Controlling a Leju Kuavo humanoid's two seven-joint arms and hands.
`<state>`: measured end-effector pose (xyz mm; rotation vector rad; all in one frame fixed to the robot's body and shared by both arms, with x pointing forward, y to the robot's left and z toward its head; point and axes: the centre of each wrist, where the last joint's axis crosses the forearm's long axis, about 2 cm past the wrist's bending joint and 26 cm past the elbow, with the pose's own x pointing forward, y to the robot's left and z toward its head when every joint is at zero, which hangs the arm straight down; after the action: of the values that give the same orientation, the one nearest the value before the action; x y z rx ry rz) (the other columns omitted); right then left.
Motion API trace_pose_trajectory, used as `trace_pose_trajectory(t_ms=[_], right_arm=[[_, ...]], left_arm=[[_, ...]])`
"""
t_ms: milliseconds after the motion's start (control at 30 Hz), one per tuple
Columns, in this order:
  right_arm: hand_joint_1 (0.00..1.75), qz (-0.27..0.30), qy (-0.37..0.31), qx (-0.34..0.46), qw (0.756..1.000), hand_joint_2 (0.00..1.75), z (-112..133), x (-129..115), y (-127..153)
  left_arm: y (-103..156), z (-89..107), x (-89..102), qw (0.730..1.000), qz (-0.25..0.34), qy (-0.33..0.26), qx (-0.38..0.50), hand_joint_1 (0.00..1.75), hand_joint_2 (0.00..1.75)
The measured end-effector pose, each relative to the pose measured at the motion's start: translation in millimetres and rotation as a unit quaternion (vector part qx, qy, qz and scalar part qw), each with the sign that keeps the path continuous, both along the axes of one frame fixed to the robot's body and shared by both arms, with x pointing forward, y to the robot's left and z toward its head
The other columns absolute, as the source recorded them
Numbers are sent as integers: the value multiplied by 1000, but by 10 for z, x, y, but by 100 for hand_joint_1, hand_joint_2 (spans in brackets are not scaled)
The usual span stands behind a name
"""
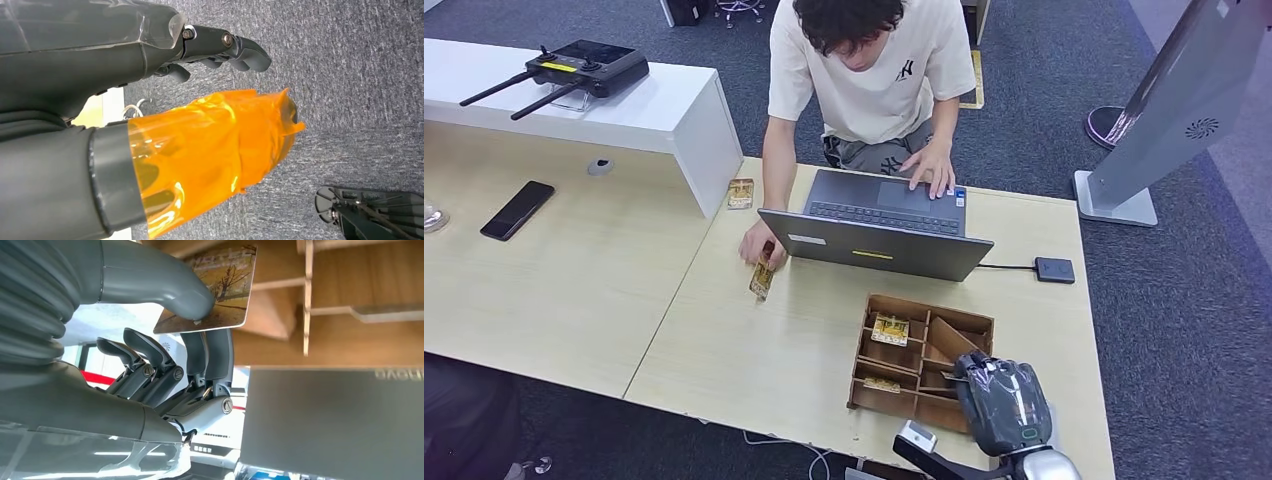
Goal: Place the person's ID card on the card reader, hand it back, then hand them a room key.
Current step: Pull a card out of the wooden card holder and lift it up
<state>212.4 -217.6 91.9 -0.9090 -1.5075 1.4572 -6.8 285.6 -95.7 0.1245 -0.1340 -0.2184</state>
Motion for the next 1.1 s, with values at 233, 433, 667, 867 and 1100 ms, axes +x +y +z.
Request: trace_pose_trajectory(t_ms=[233,433,667,867,1100], right_arm=[[175,-5,-20,38,999,175,232,9,-39],[175,-10,-72,82,994,175,633,22,-173],[175,1,-131,144,981,175,957,-36,-348],[175,19,-172,189,967,175,1117,-110,-423],[175,35,-201,225,953,175,1207,-237,-465]], left_arm=[[5,1,-8,1000,10,-2,-1,0,0],[14,3,-12,1000,30,-8,-2,0,0],[13,6,-9,999,48,-13,-4,0,0],[13,9,8,998,56,-15,-4,0,0],[5,11,43,998,54,-20,-3,0,0]])
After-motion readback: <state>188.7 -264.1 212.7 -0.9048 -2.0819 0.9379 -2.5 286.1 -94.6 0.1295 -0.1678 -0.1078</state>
